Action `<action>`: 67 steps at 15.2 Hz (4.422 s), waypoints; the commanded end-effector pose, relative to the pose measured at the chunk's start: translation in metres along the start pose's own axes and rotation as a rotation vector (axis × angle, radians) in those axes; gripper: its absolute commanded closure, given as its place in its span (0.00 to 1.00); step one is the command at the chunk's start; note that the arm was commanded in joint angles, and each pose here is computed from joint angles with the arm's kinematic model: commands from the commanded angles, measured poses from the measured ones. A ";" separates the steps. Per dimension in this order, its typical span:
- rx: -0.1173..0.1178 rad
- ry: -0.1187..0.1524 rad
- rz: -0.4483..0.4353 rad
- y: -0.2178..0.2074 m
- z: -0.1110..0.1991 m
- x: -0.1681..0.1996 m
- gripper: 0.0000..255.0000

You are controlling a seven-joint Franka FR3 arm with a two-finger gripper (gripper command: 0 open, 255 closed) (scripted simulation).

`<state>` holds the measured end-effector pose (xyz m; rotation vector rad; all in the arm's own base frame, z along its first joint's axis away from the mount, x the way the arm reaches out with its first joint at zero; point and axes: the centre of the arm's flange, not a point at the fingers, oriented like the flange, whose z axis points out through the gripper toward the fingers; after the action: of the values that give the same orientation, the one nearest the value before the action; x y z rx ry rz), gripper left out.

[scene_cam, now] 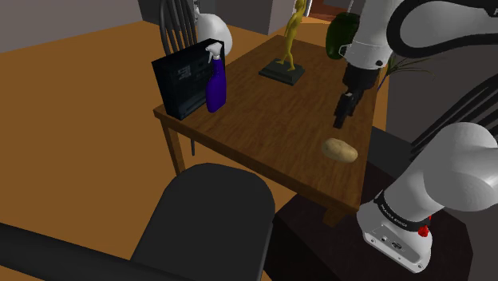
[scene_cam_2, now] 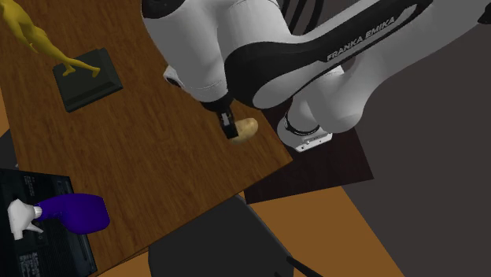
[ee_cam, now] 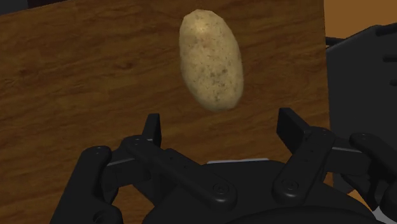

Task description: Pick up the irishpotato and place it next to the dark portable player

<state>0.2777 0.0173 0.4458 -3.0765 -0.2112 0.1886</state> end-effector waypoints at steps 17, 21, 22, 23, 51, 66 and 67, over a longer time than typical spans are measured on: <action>-0.004 0.020 -0.128 -0.010 0.102 0.004 0.00; -0.004 0.020 -0.128 -0.010 0.102 0.004 1.00; -0.004 0.020 -0.128 -0.010 0.102 0.004 1.00; -0.004 0.020 -0.128 -0.010 0.102 0.004 1.00; -0.004 0.020 -0.128 -0.017 -0.013 -0.010 1.00; -0.004 0.020 -0.128 -0.022 -0.092 -0.019 1.00; -0.004 0.020 -0.128 -0.022 -0.097 -0.020 1.00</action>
<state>0.2670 0.0313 0.5400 -3.0540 -0.4060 0.1510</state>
